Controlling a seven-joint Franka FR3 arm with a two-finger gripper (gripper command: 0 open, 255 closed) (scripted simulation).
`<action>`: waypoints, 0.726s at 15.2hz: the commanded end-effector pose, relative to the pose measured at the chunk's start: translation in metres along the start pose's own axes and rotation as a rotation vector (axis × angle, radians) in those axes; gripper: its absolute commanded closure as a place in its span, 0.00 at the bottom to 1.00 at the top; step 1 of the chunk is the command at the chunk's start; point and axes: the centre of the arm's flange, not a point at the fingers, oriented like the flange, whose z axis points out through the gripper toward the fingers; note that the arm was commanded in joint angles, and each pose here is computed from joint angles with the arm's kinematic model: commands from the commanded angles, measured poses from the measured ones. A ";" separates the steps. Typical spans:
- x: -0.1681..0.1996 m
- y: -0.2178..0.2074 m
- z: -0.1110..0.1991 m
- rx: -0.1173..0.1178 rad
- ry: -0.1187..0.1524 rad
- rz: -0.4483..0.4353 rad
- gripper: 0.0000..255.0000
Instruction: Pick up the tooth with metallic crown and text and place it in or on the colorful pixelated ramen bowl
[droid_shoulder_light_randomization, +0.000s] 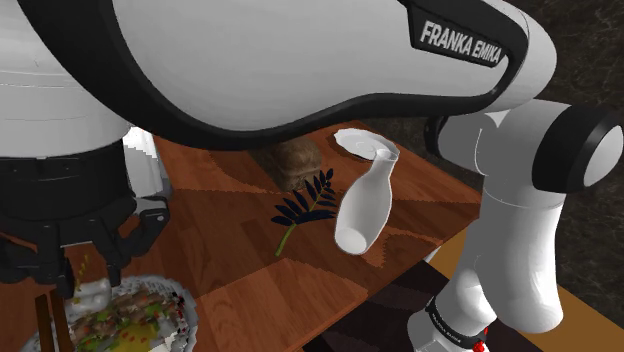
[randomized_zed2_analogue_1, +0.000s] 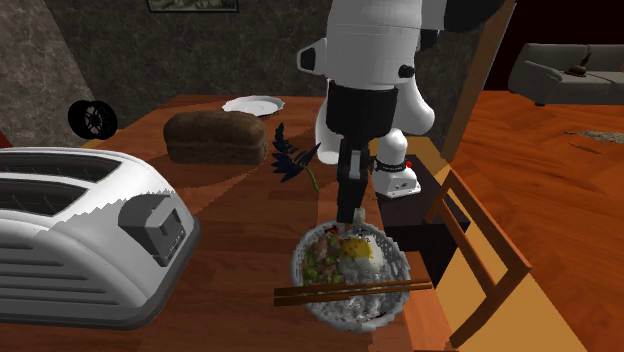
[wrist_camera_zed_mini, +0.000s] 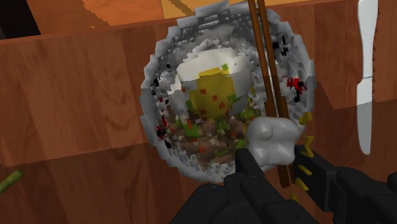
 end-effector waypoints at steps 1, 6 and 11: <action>0.000 0.000 0.011 0.001 0.000 0.000 1.00; -0.001 0.002 0.028 0.001 0.000 0.000 1.00; -0.001 0.002 0.028 0.001 0.000 0.000 1.00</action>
